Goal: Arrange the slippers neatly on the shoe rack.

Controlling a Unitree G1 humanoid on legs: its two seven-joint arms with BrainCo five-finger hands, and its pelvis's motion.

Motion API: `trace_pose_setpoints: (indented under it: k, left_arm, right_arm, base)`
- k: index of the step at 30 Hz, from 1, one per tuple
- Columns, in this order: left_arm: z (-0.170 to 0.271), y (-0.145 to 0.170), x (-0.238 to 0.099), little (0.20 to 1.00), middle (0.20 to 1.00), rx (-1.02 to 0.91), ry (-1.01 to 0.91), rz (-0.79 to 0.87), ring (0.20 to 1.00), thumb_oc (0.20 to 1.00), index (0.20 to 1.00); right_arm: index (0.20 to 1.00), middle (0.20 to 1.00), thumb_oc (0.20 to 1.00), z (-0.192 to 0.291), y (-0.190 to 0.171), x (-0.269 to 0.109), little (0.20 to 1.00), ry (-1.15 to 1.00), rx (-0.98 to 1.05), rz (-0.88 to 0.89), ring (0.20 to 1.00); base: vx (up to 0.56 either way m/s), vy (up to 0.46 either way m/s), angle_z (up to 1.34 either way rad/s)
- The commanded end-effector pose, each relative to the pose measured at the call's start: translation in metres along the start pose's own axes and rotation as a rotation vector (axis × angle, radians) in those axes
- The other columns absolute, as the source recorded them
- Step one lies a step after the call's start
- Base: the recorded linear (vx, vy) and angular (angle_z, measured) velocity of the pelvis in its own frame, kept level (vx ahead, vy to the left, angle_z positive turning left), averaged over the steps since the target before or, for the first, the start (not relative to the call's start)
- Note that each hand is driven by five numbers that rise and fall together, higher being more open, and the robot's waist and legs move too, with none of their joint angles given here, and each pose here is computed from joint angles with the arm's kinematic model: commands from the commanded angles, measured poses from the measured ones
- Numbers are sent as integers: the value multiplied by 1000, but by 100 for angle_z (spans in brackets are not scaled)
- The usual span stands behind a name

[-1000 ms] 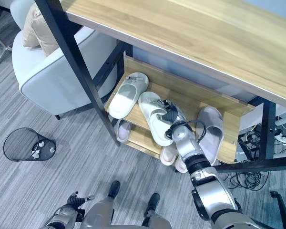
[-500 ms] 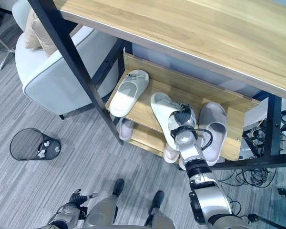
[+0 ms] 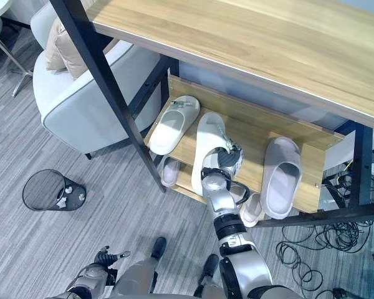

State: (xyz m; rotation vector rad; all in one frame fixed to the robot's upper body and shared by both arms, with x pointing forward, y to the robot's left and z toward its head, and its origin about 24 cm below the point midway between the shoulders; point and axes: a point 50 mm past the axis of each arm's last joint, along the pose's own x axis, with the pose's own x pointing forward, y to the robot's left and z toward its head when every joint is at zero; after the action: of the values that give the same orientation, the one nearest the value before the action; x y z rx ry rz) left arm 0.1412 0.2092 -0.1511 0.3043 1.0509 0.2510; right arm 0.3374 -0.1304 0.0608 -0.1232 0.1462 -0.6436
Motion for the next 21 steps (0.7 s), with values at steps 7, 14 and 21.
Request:
trace_pose_setpoints:
  k: [7,14,21]
  left_arm:
    - [-7,-66,-19,1000,1000,37,50,-202,1000,1000,1000]
    - [-1,-67,-18,1000,1000,42,24,-229,1000,1000,1000]
    - [1,-67,-18,1000,1000,36,12,-241,1000,1000,1000]
  right_arm:
    - [200,200,200,37,-23,22,200,-81,138,-190,200]
    - [200,200,200,51,-16,27,200,-59,138,-205,200]
    - [200,200,200,66,-20,38,200,-71,145,-234,200]
  base:
    - [-12,29,3]
    - [-12,7,2]
    - [6,22,5]
